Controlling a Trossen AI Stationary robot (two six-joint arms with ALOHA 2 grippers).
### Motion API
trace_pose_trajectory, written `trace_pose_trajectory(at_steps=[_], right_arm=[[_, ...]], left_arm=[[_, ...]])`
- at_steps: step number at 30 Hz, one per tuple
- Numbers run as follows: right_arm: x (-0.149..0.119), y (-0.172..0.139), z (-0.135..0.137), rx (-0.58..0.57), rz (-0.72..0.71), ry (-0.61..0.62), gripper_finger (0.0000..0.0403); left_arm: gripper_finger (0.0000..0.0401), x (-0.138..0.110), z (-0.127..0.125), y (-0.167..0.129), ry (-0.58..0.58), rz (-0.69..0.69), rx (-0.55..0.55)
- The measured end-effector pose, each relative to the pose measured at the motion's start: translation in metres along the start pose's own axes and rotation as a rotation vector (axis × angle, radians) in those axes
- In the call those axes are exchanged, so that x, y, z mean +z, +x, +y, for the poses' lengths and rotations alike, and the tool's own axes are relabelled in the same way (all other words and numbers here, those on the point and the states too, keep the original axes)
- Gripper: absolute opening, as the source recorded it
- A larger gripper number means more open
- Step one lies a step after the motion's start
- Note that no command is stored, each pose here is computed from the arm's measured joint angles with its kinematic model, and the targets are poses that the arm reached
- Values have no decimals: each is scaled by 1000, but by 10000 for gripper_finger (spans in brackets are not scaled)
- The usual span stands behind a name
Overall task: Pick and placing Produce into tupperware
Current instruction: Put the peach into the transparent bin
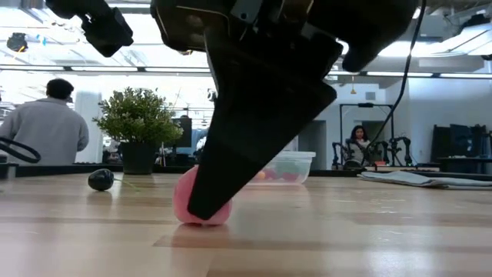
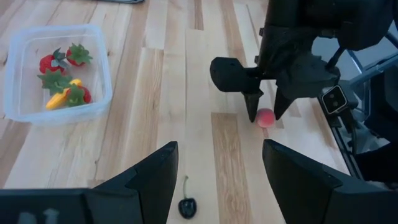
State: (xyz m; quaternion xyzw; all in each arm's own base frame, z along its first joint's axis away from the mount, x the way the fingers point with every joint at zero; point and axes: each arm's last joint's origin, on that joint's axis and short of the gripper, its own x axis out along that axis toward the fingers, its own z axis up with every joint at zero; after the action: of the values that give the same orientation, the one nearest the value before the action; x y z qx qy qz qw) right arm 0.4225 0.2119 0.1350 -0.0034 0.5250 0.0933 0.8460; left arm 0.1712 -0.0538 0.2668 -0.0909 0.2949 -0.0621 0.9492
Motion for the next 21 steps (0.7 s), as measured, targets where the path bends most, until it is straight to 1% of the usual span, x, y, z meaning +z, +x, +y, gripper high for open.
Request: trace_pose_trajectory(at_steps=[4,16,21], right_arm=[[1,0,-1,2,-4,-23,239],[1,0,-2,6,-4,-20,239],[1,0,-2,6,-3,-20,219]], left_arm=[[225,0,0,0,0,1,0],[225,0,0,0,1,2,0],[225,0,0,0,0,2,1]])
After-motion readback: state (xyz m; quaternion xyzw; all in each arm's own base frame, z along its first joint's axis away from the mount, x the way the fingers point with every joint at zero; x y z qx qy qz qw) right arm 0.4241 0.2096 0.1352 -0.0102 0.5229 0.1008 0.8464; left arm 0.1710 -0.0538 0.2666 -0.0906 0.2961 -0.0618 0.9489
